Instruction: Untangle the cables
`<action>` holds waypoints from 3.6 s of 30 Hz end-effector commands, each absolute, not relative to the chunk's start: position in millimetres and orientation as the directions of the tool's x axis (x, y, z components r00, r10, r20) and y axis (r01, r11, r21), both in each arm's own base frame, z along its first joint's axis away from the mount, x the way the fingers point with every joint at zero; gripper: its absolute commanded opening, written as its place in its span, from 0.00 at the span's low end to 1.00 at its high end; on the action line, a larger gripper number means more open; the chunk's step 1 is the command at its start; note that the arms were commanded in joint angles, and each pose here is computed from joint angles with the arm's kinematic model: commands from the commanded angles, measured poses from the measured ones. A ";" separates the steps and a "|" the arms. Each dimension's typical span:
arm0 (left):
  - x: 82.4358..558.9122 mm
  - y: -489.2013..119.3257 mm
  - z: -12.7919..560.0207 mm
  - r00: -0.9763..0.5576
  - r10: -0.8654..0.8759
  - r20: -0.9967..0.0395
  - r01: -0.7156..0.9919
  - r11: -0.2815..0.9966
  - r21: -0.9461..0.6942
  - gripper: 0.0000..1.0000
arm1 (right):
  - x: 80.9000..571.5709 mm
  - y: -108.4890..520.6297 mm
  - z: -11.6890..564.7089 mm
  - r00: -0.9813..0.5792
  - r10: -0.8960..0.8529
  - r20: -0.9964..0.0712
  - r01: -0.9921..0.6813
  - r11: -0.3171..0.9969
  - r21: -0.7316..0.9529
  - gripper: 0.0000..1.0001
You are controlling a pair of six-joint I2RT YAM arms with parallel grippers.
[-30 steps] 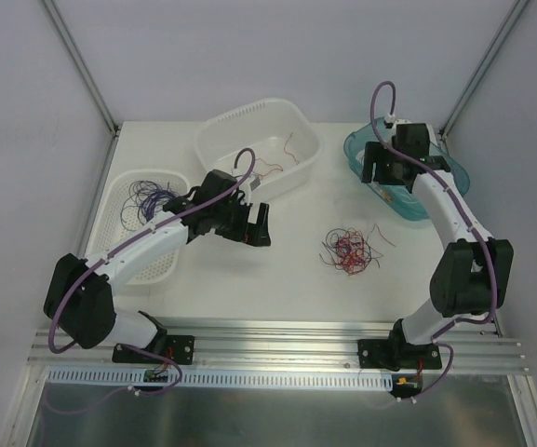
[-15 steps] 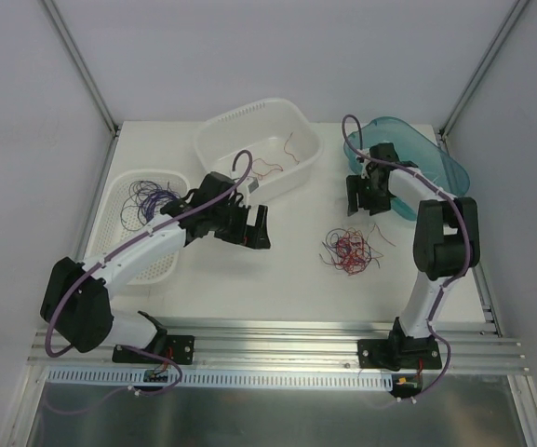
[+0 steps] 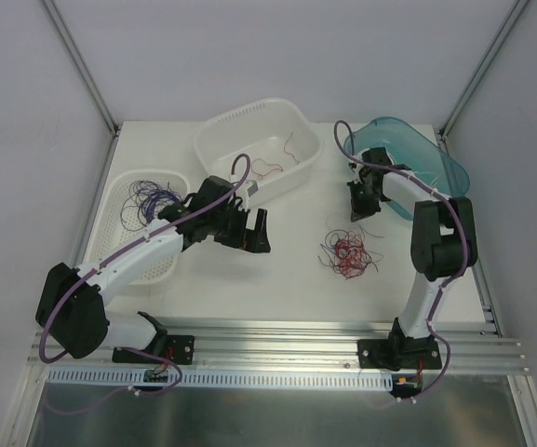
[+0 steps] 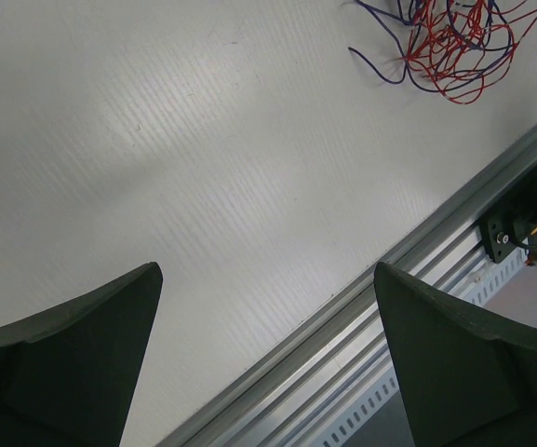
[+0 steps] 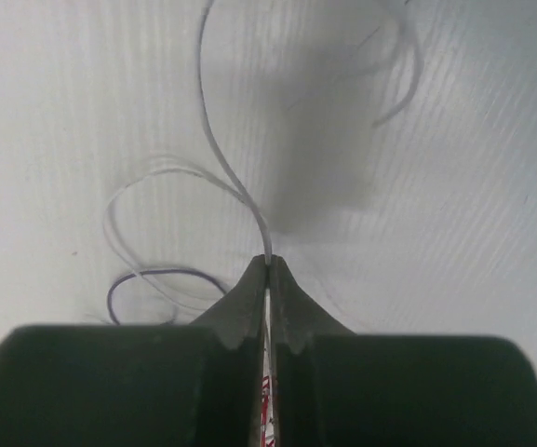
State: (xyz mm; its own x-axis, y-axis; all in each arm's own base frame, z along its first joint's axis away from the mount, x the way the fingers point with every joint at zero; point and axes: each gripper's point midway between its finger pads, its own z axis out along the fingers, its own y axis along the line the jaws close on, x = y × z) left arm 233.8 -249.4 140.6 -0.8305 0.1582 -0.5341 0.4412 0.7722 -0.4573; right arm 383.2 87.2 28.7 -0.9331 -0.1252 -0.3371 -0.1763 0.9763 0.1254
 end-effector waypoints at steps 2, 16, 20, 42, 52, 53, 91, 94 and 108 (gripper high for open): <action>234.9 -260.1 155.5 -0.807 0.159 -0.569 0.479 0.740 -0.472 0.99 | 392.8 107.6 110.3 -0.837 -0.122 -0.533 -0.238 0.959 0.153 0.01; 241.4 -275.7 162.7 -0.786 0.184 -0.590 0.524 0.705 -0.478 0.99 | 369.2 133.8 347.2 -0.403 -0.018 -0.915 -0.365 0.920 0.144 0.01; 245.3 -283.2 168.2 -0.773 0.185 -0.607 0.543 0.688 -0.482 0.99 | 352.8 139.9 401.0 -0.282 0.050 -0.958 -0.410 0.896 0.168 0.01; 293.0 -383.1 217.0 -0.439 -0.097 -0.893 0.766 0.480 -0.429 0.99 | 318.9 159.0 479.5 -0.127 0.390 -0.912 -0.413 0.815 0.406 0.01; 303.4 -424.4 235.1 -0.234 -0.217 -0.948 0.797 0.516 -0.314 0.99 | 316.1 167.0 457.7 -0.187 0.525 -0.830 -0.332 0.762 0.556 0.01; 303.8 -428.6 236.3 -0.227 -0.224 -0.948 0.798 0.515 -0.313 0.99 | 315.5 170.4 454.3 -0.197 0.528 -0.826 -0.334 0.756 0.563 0.01; 251.0 -410.7 156.9 -0.482 0.030 -0.876 0.758 0.515 -0.399 0.00 | 319.7 94.9 462.9 -0.004 0.402 -0.916 -0.107 0.910 0.400 0.01; 241.8 -385.6 124.7 -0.531 0.147 -0.835 0.728 0.583 -0.361 0.00 | 326.3 75.0 472.1 0.035 0.378 -0.925 -0.062 0.925 0.375 0.01; 241.9 -282.3 59.6 -0.764 0.155 -0.627 0.446 0.828 -0.339 0.00 | 354.2 6.4 483.0 0.052 0.310 -0.949 0.092 0.945 0.313 0.01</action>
